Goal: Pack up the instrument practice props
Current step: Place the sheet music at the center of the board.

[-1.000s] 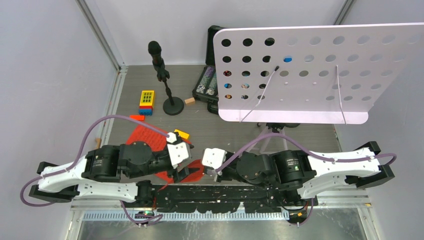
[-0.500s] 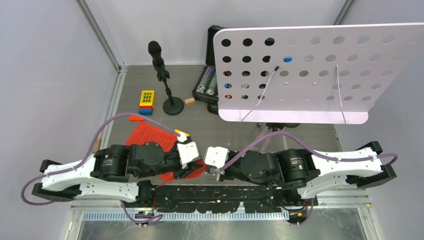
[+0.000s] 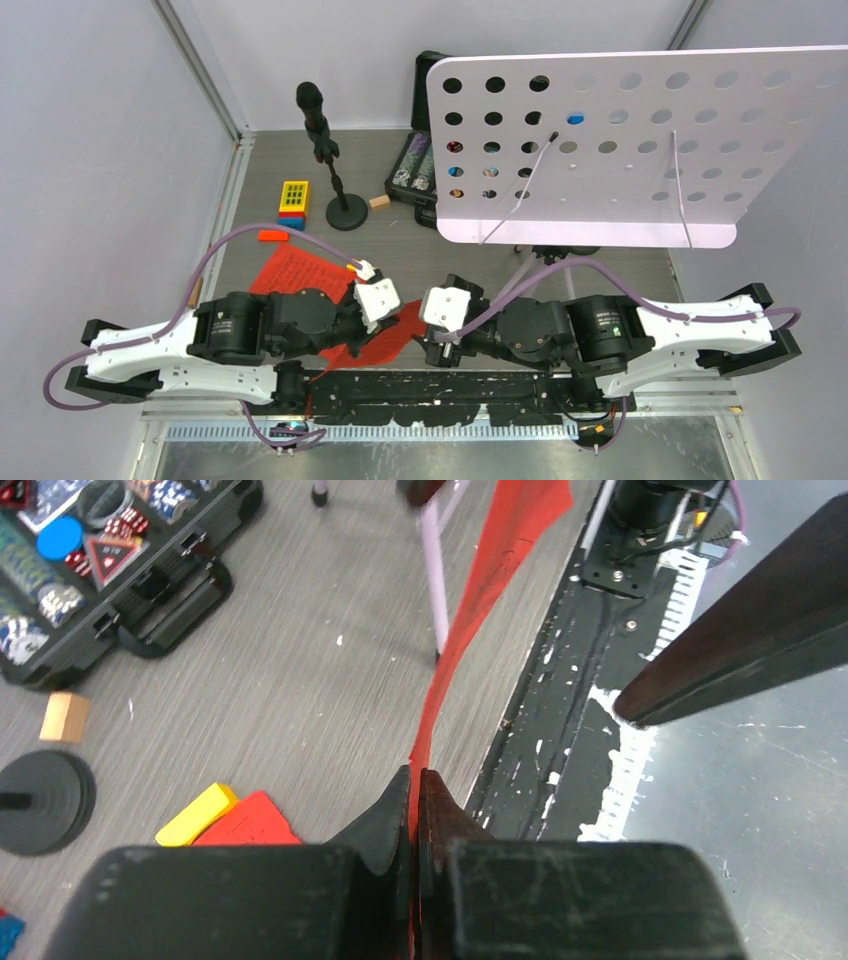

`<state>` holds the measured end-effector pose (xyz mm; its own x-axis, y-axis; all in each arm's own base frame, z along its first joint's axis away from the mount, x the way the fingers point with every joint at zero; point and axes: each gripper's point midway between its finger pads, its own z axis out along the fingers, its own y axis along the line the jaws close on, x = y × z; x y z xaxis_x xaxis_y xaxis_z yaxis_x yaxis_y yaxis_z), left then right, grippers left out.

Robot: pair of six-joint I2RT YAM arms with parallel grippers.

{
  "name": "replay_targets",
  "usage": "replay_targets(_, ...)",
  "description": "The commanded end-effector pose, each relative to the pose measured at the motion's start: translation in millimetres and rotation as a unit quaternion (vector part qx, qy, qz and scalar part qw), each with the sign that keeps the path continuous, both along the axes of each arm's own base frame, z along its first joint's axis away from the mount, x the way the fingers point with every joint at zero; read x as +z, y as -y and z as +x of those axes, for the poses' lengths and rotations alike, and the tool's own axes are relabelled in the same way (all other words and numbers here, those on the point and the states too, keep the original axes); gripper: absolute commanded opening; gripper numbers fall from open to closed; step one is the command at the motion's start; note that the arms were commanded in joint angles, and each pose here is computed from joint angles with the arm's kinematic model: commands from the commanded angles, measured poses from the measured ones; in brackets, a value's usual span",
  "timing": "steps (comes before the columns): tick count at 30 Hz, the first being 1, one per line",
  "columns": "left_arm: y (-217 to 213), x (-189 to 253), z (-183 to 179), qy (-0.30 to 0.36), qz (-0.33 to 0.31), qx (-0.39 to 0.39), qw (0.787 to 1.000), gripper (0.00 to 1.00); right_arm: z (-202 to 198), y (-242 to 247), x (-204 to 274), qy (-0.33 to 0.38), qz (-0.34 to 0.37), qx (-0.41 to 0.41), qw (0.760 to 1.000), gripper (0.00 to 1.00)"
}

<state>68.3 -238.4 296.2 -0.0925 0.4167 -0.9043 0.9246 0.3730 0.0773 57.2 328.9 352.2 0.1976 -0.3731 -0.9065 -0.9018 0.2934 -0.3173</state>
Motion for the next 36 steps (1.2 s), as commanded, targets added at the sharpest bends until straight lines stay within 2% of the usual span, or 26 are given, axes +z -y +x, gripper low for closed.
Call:
replay_targets(1, -7.1, -1.5, 15.6, -0.008, -0.031, 0.070, 0.997, 0.00, 7.1, 14.3, 23.7, -0.003, 0.046, -0.020, 0.999, 0.77)
replay_targets(5, -19.9, -5.9, 38.4, -0.001, -0.061, 0.159, 0.985, 0.00, 9.2, 22.0, 26.9, -0.008, 0.062, -0.027, 0.998, 0.86)
replay_targets(9, -47.3, -7.0, 69.7, 0.001, -0.133, 0.300, 0.945, 0.00, 10.1, 24.7, 19.7, -0.013, 0.062, -0.032, 0.997, 0.86)
replay_targets(13, -79.0, -6.4, 85.9, -0.034, -0.245, 0.400, 0.882, 0.00, 7.6, 20.7, 7.5, -0.021, 0.050, -0.031, 0.998, 0.86)
replay_targets(16, -93.9, -5.5, 90.7, -0.071, -0.342, 0.427, 0.834, 0.00, 5.2, 17.1, -0.6, -0.027, 0.043, -0.028, 0.998, 0.86)
replay_targets(20, -133.6, -13.2, 100.8, -0.110, -0.457, 0.484, 0.738, 0.00, 3.6, 13.5, -5.6, -0.031, 0.040, -0.026, 0.998, 0.86)
replay_targets(22, -150.7, -23.9, 104.3, -0.115, -0.483, 0.509, 0.703, 0.00, 3.1, 11.9, -7.2, -0.031, 0.040, -0.025, 0.998, 0.87)
replay_targets(25, -168.9, -33.9, 108.7, -0.086, -0.476, 0.548, 0.682, 0.00, 2.7, 9.6, -7.6, -0.033, 0.043, -0.025, 0.998, 0.86)
replay_targets(29, -184.2, -35.1, 112.5, -0.026, -0.451, 0.594, 0.666, 0.00, 2.8, 7.6, -11.0, -0.037, 0.042, -0.029, 0.998, 0.86)
replay_targets(32, -187.4, -26.6, 114.1, 0.031, -0.417, 0.617, 0.667, 0.00, 1.2, 4.9, -11.8, -0.045, 0.047, -0.029, 0.997, 0.86)
replay_targets(36, -191.6, -29.1, 116.4, 0.043, -0.411, 0.627, 0.660, 0.00, -0.8, 1.6, -13.7, -0.052, 0.049, -0.027, 0.997, 0.86)
